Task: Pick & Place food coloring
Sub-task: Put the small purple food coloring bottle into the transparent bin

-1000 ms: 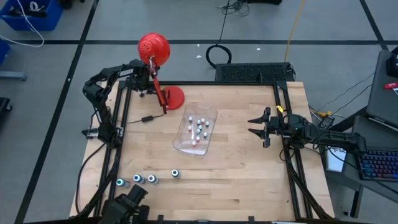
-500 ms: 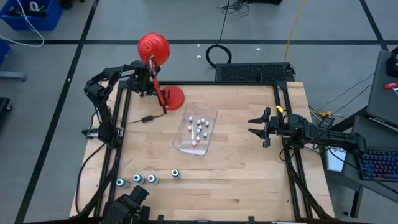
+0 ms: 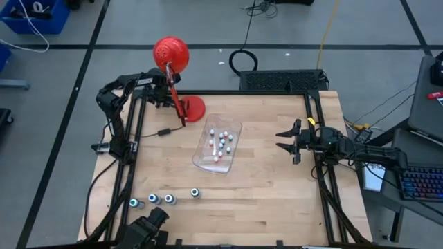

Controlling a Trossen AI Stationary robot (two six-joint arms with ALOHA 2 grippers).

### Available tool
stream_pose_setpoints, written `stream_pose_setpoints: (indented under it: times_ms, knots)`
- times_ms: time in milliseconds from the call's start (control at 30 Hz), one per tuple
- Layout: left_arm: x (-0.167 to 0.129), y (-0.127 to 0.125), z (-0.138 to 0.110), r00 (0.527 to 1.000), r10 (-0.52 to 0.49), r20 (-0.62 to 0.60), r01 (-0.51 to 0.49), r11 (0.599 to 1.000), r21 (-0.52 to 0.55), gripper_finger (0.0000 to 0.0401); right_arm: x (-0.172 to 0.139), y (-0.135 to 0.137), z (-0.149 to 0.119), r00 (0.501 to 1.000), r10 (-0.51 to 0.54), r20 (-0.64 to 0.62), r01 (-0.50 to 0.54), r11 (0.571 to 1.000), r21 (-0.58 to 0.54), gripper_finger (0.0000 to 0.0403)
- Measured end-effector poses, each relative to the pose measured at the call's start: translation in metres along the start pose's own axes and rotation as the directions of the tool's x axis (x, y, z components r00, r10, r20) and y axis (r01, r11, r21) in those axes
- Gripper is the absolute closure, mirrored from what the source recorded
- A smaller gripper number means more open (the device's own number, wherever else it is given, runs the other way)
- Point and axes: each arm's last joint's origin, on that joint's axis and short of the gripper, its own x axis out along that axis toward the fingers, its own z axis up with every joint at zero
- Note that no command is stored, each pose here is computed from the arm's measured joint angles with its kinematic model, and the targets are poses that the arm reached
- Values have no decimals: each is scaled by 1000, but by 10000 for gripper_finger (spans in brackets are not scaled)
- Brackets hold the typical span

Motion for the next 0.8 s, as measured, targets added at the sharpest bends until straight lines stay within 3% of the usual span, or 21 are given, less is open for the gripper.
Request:
stream_pose_setpoints:
  times_ms: [333, 667, 800]
  knots:
    - [2, -2, 1, 1000, -5, -27, 5, 1000, -6, 199, 0, 0, 0, 1000, 0, 0, 0, 1000, 0, 234]
    - [4, 5, 2, 999, 5, -47, -6, 1000, -7, 290, 0, 0, 0, 1000, 0, 0, 0, 1000, 0, 234]
    - [5, 7, 3, 999, 9, -47, -10, 1000, -15, 304, 0, 0, 0, 1000, 0, 0, 0, 1000, 0, 234]
